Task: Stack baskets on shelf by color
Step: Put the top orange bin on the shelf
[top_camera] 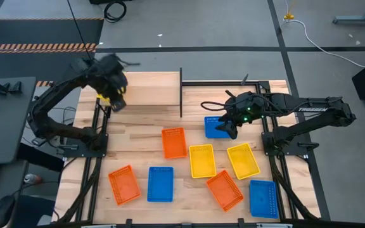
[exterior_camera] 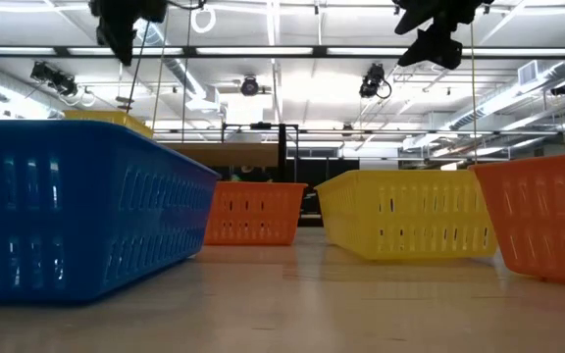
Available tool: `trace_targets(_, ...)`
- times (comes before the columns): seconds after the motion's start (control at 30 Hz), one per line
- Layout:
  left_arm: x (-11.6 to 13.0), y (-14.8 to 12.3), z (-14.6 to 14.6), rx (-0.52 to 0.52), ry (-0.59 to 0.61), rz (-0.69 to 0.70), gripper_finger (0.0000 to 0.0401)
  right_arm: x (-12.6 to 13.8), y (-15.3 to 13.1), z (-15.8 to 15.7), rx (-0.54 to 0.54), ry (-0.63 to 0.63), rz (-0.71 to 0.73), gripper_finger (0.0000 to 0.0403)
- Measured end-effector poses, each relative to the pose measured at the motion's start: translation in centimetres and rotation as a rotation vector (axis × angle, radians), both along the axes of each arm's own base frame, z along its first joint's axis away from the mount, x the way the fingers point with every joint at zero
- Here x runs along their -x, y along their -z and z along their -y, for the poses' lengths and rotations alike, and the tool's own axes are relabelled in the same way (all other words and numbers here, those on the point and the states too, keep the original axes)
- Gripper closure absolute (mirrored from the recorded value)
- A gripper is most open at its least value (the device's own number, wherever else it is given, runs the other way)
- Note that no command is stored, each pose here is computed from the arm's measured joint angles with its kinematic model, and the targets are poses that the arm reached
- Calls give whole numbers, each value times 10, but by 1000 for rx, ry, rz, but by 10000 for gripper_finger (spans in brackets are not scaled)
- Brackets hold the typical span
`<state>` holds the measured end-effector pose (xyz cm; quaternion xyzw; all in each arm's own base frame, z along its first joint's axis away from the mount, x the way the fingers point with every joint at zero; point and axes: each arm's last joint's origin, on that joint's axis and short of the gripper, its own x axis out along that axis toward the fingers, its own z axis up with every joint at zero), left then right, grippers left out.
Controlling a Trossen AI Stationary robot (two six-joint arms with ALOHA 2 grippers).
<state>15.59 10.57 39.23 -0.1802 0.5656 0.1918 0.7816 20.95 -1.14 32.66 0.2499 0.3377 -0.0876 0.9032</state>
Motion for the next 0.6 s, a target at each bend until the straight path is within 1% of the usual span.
trace_targets(0.07, -14, 3, 17, 42, 38, 0, 283, 1, 1, 0, 11, -10, -13, 159)
trace_targets(0.13, -28, 7, 34, 48, 73, 6, 283, 1, 1, 0, 20, -18, -14, 159)
trace_targets(0.2, -41, 10, 51, 53, 96, 49, 283, 1, 1, 0, 21, -26, -14, 159)
trace_targets(0.27, -57, 15, 68, 56, 119, 122, 282, 1, 1, -1, 21, -44, -12, 159)
trace_targets(0.43, -100, 29, 108, 23, 181, 259, 280, 7, 2, -2, 5, -73, -43, 159)
trace_targets(0.6, -147, 57, 139, 16, 264, 288, 277, 22, 3, 0, 13, -61, -122, 159)
